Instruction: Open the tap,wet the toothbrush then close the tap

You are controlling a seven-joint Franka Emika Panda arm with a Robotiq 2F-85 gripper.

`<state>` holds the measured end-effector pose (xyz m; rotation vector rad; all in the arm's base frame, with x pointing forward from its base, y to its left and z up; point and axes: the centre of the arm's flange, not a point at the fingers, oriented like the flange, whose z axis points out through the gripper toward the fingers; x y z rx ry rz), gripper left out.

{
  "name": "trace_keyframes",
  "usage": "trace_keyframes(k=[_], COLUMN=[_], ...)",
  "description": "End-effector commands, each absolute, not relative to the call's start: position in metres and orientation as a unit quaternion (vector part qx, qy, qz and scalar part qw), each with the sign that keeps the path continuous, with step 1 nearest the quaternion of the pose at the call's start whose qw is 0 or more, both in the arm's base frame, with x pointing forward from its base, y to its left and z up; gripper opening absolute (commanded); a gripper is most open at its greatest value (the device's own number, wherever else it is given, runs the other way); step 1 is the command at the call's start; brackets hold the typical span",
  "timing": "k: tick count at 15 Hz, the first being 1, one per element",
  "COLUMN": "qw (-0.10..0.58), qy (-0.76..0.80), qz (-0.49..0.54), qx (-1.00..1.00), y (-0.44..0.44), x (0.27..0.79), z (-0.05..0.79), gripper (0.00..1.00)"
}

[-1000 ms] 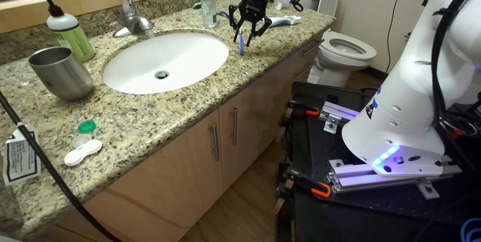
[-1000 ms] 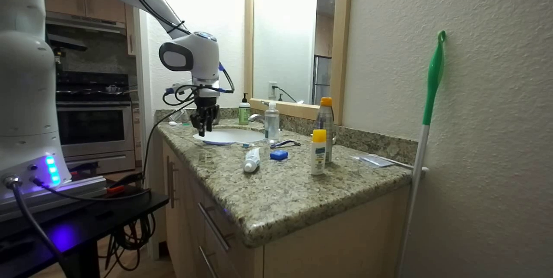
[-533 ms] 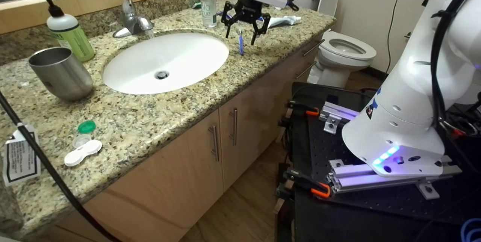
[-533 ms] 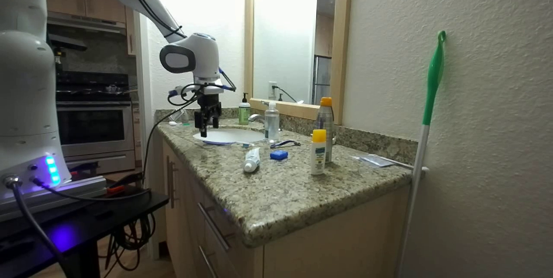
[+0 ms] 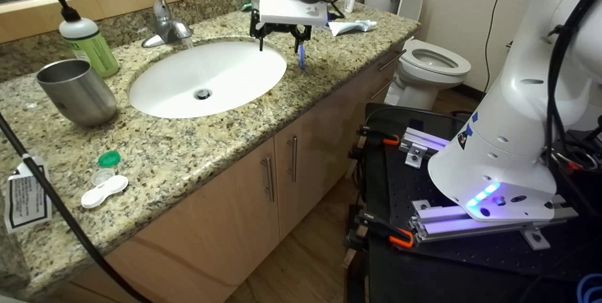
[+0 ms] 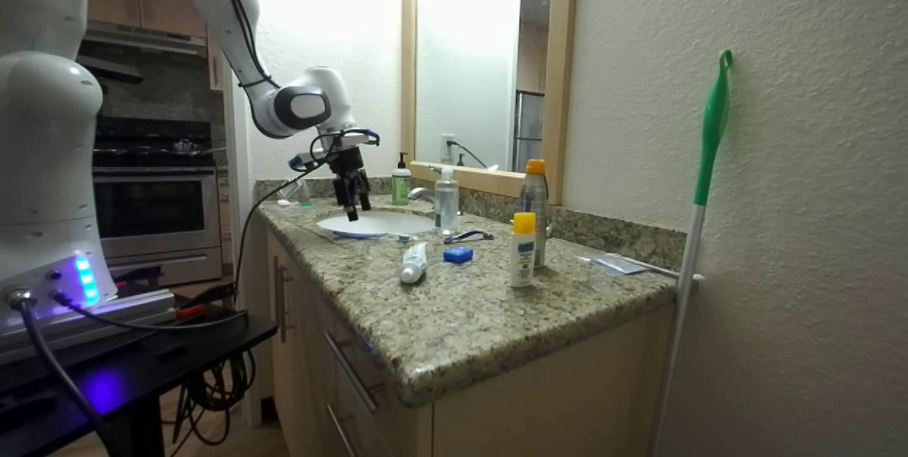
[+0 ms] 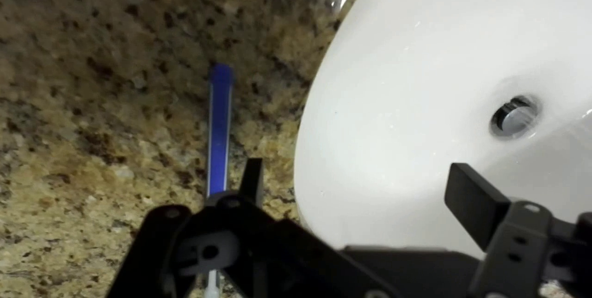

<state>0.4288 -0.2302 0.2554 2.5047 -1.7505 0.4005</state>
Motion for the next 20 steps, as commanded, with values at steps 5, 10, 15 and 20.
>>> trace_keyframes(k=[5, 10, 15, 20], qw=[0.111, 0.172, 0.145, 0.134], qy=[-0.565, -0.497, -0.462, -0.489], qz=[0.222, 0.333, 0.337, 0.389], qx=[0.787, 0.783, 0.808, 0.769], y=[-0.252, -0.238, -0.21, -0.212], x=[0.472, 0.529, 0.549, 0.574], z=[0.275, 0.32, 0.338, 0.343], gripper=[1.0, 1.0, 1.0, 1.0])
